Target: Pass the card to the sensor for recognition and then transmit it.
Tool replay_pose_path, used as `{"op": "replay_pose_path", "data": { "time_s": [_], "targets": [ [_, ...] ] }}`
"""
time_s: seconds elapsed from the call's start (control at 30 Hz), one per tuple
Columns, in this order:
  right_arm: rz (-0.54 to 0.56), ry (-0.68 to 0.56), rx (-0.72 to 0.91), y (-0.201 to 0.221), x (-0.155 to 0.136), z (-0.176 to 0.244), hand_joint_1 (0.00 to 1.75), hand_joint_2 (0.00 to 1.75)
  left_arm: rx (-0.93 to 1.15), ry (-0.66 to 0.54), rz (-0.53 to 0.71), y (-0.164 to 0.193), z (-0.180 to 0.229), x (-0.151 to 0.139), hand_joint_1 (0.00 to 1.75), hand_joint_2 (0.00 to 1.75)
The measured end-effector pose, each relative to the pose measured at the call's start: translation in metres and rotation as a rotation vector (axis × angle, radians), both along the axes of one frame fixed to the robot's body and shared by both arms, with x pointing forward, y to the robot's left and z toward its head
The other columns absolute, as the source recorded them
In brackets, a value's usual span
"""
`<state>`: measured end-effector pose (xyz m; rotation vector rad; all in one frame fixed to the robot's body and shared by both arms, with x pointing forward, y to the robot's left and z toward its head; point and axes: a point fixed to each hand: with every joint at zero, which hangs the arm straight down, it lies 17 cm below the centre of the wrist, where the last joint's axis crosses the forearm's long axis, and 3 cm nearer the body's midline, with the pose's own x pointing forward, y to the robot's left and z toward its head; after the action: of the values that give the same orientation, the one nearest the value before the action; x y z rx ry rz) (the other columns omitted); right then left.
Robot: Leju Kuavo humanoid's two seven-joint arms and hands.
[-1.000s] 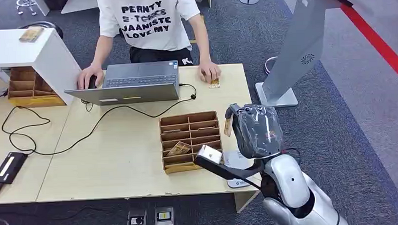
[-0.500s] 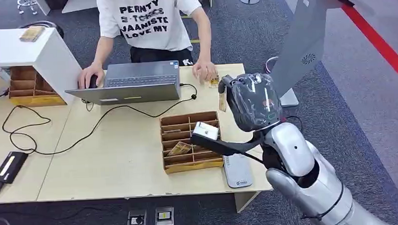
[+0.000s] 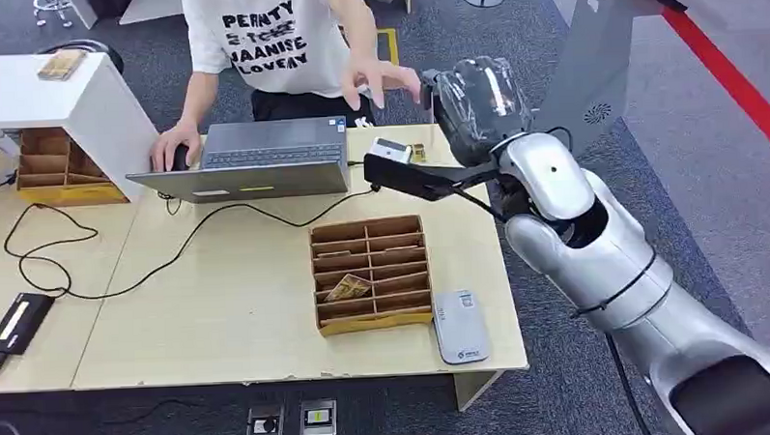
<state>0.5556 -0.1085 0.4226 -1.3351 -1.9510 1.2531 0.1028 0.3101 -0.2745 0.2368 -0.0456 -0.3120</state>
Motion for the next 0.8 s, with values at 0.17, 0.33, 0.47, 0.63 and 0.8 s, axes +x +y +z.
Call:
{"op": "replay_pose_path", "data": {
  "time_s": [0.17, 0.33, 0.47, 0.63, 0.8],
  "targets": [
    [-0.067, 0.041, -0.039, -0.006, 0.028, -0.009, 1.75, 1.75, -0.004, -0.001, -0.015, -0.001, 0.0, 0.002, 0.0, 0.0],
    [-0.147, 0.081, -0.065, -0.022, 0.052, -0.026, 1.75, 1.75, -0.004, -0.004, -0.052, -0.002, 0.001, 0.006, 0.0, 0.0],
    [-0.205, 0.109, -0.104, -0.036, 0.065, -0.042, 1.75, 1.75, -0.004, -0.003, -0.068, -0.003, 0.001, 0.007, 0.0, 0.0],
    [-0.266, 0.132, -0.105, -0.054, 0.075, -0.053, 1.75, 1.75, -0.003, 0.0, -0.079, -0.004, 0.001, 0.008, 0.0, 0.0],
    [-0.304, 0.153, -0.113, -0.066, 0.081, -0.062, 0.0, 1.75, -0.001, -0.001, -0.088, -0.004, 0.002, 0.009, 0.0, 0.0]
  ]
}}
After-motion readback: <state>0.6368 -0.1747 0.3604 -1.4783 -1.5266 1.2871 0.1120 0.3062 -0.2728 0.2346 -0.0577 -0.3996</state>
